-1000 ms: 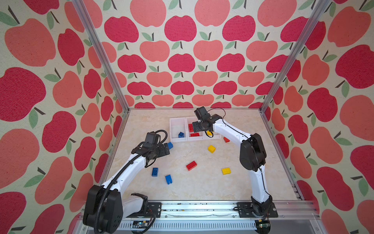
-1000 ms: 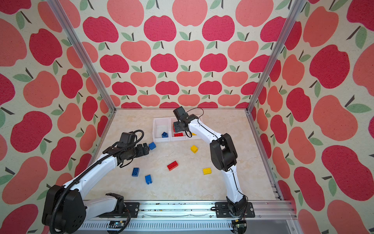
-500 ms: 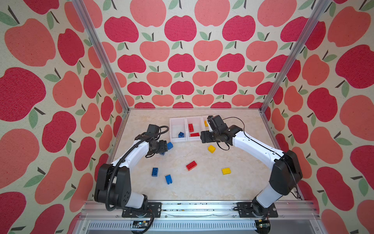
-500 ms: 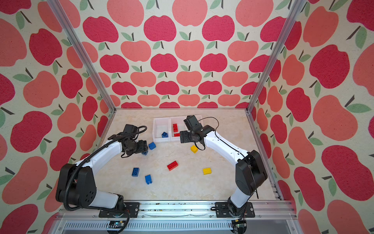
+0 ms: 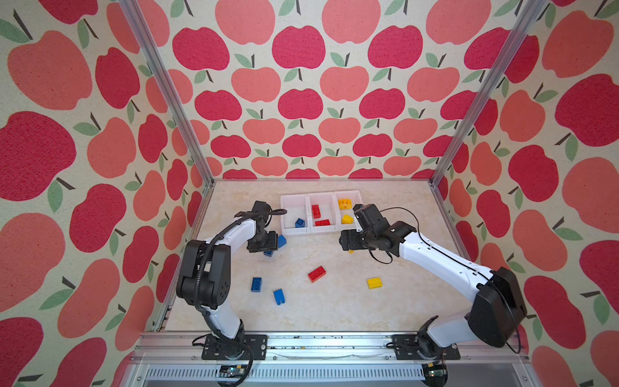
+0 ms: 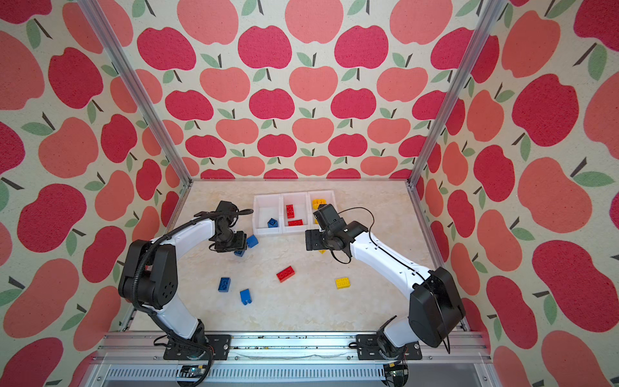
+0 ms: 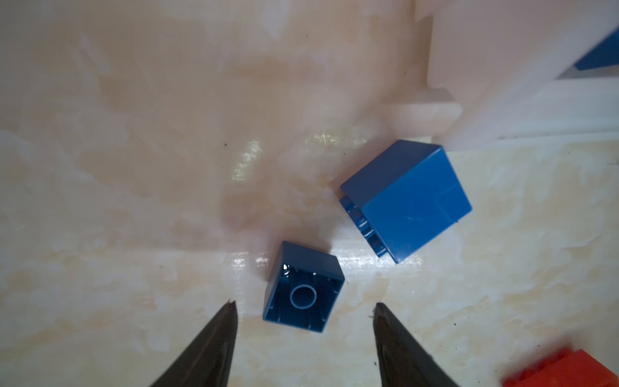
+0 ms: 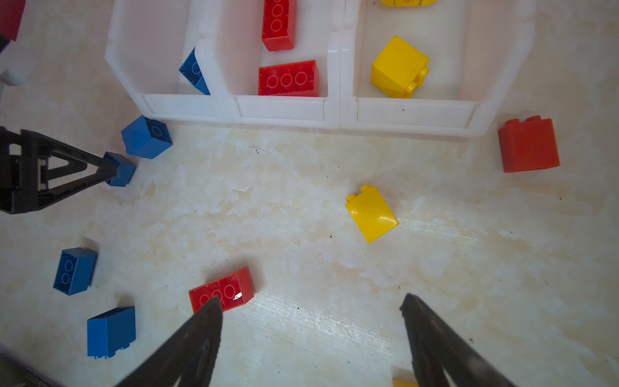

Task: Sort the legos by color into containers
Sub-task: 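Grasp a blue 2x2 brick with the left gripper while the right withdraws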

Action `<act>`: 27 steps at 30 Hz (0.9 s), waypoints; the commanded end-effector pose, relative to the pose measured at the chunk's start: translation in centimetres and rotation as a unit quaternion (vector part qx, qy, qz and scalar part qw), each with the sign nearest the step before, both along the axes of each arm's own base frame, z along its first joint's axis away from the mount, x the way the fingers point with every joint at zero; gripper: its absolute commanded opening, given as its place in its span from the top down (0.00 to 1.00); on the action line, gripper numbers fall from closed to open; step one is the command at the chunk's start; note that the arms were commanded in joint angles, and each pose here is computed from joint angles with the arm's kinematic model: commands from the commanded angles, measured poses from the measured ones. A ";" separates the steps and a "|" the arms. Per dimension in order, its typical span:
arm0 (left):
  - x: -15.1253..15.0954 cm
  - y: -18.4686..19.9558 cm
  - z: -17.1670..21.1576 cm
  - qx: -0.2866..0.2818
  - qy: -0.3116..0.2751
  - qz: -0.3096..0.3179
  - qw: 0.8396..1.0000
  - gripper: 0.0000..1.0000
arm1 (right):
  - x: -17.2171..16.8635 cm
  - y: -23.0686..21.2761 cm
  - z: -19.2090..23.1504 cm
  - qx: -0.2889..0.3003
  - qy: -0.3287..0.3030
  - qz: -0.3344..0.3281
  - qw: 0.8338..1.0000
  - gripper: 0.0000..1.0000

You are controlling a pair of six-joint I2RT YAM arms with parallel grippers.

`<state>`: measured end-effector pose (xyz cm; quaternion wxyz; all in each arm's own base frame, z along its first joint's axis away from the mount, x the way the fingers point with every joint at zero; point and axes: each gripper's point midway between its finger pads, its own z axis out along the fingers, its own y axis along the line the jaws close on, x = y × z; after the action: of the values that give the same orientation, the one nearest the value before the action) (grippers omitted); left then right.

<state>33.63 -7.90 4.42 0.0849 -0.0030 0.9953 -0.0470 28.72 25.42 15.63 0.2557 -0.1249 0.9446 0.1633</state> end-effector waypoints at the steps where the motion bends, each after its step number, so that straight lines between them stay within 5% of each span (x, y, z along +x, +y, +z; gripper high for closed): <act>1: 0.5 0.1 -0.4 0.002 0.001 -0.005 1.000 0.34 | -0.7 -0.3 0.7 0.007 0.000 -0.005 1.000 0.13; 11: 1.4 0.1 -1.1 0.006 0.002 -0.006 1.000 0.40 | -0.8 -0.6 0.7 0.003 0.000 -0.009 1.000 0.13; 27: 0.9 0.2 -1.3 0.015 0.005 0.000 1.000 0.66 | -1.0 -1.0 0.4 0.003 0.002 -0.015 1.000 0.13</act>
<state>34.46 -7.93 2.75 0.0760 -0.0020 0.9963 -0.0409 28.46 25.10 16.03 0.2605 -0.1192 0.9435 0.1666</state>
